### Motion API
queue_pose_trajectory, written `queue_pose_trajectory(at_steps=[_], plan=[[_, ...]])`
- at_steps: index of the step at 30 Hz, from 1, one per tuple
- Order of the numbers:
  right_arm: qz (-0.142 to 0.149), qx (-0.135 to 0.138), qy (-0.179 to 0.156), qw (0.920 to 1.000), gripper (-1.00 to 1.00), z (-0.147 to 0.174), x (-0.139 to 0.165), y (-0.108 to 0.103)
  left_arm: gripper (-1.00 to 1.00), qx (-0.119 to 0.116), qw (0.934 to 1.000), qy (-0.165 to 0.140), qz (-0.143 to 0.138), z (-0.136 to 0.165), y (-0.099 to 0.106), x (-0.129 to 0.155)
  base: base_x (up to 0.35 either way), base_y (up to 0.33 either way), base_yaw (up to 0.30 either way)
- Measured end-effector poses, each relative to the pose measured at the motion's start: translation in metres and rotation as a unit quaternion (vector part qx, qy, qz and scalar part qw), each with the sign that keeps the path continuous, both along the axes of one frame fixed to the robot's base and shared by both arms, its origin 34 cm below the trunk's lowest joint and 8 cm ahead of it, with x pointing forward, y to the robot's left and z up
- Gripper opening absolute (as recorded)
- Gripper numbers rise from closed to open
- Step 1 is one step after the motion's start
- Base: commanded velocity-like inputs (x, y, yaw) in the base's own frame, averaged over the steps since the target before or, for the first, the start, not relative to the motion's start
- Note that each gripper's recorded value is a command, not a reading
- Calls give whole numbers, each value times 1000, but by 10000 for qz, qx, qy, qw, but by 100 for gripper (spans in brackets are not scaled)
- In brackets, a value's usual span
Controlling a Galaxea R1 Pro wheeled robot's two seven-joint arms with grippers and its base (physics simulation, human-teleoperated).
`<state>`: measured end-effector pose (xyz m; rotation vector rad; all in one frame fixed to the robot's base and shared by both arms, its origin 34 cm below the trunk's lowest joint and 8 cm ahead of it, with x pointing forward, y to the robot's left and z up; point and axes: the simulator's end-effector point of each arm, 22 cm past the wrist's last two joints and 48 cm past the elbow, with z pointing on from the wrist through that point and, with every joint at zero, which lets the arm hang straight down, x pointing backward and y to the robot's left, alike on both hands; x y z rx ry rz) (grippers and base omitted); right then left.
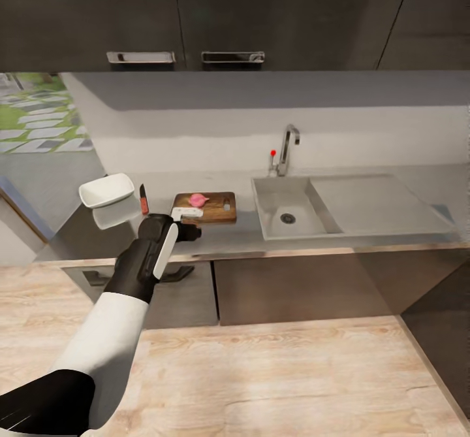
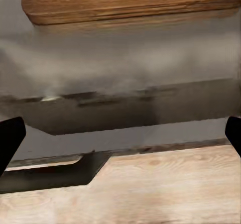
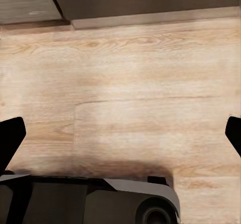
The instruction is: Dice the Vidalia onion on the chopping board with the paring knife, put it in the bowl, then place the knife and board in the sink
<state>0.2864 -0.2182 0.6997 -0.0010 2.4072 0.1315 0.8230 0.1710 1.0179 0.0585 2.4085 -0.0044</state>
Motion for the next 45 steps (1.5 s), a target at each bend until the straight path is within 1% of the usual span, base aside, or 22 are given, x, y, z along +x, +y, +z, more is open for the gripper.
queue_pose_trajectory(at_steps=[8, 15, 16, 21, 24, 28, 30, 35, 37, 40, 45], plan=[[-1, 1, -2, 10000, 100, 0, 0, 0, 100, -3, 10000, -44, 6, 4, 0, 1, -281, 0, 0], [1, -2, -4, 10000, 100, 0, 0, 0, 100, -77, 9987, -507, 33, 42, 1, 10, -37, 0, 0], [1, -1, -5, 10000, 100, 0, 0, 0, 100, -101, 9976, -686, 44, 56, 2, 11, -3, 0, 0], [1, -3, -3, 10000, 100, 0, 0, 0, 100, -129, 9962, -864, 55, 71, 3, 13, -1, 0, 0], [2, -4, -4, 10000, 100, 0, 0, 0, 100, -117, 9939, -1096, 93, 89, 10, 15, 0, 0, 0], [4, -6, -5, 10000, 100, 0, 0, -1, 100, -111, 9921, -1246, 127, 97, 16, 9, 0, 0, 0], [4, -8, -8, 10000, 100, 0, 0, -1, 100, -142, 9900, -1396, 149, 104, 18, 1, 0, 0, 0], [3, -9, -6, 10000, 100, 0, 0, -1, 100, -164, 9886, -1490, 170, 107, 21, -7, 0, 0, 0], [4, -8, -5, 10000, 100, 0, 0, -1, 100, -85, 9884, -1500, 209, 106, 30, -8, 0, 0, 0], [2, -9, -4, 10000, 100, 0, 0, -1, 100, 156, 9871, -1562, 313, 107, 58, -11, 0, 0, 0], [-3, -19, -4, 10000, 100, 0, 0, -2, 100, 205, 9869, -1563, 337, 105, 67, -12, 0, 0, 0]])
